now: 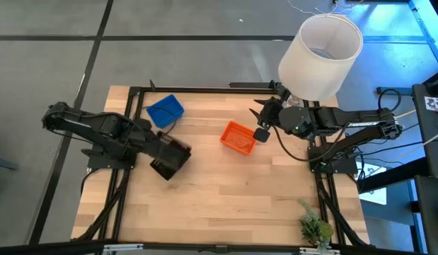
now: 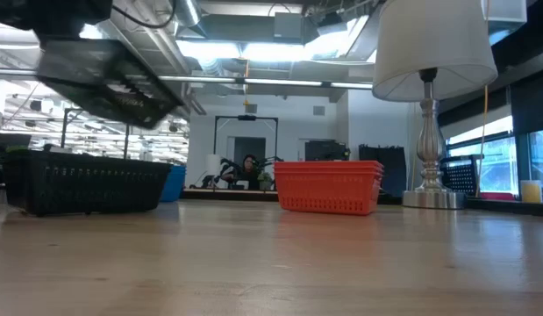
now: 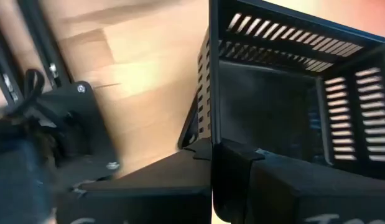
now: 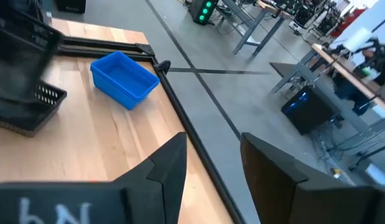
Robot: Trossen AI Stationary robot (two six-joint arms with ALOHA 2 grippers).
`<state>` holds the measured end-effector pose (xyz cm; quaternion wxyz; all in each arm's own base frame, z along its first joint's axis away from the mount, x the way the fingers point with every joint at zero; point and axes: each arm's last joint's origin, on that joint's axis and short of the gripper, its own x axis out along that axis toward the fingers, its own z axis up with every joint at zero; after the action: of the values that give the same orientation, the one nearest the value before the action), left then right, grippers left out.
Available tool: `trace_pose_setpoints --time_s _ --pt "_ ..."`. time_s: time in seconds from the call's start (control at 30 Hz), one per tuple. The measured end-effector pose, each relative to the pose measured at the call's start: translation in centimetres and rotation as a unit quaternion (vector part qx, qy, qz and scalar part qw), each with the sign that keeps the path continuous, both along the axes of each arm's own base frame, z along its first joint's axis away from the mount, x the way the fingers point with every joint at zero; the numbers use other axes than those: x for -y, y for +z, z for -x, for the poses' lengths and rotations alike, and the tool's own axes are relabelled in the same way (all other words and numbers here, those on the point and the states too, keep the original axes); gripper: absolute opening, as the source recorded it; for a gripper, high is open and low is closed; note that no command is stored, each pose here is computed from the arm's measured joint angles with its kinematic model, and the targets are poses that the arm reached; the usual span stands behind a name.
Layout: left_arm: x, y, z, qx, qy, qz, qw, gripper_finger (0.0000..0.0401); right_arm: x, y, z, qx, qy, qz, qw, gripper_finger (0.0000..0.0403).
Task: Stack baskets by color
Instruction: Stack the right black bin on top of the left black bin
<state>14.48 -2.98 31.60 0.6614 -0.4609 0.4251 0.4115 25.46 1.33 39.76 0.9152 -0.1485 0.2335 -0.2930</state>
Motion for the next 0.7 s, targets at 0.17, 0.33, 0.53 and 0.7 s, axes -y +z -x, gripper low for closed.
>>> trace_pose_setpoints --time_s 0.17,0.33,0.53,0.7 --pt "0.5 0.1 0.0 -0.022 -0.262 0.011 0.965 0.0000 0.0 0.0 0.0 -0.021 0.012 0.025 0.999 0.0152" --pt "-0.2 0.0 0.0 -0.044 -0.428 -0.053 0.901 0.0000 0.0 0.0 0.0 -0.021 0.012 0.025 0.999 0.0152" --pt "-1.7 -0.1 -0.2 -0.094 -0.566 -0.139 0.807 0.0000 0.0 0.0 0.0 -0.020 0.012 0.024 0.999 0.0152" --pt "-2.9 -0.2 -0.6 -0.117 -0.644 -0.177 0.735 0.0000 0.0 0.0 0.0 -0.021 0.012 0.025 0.999 0.0152"
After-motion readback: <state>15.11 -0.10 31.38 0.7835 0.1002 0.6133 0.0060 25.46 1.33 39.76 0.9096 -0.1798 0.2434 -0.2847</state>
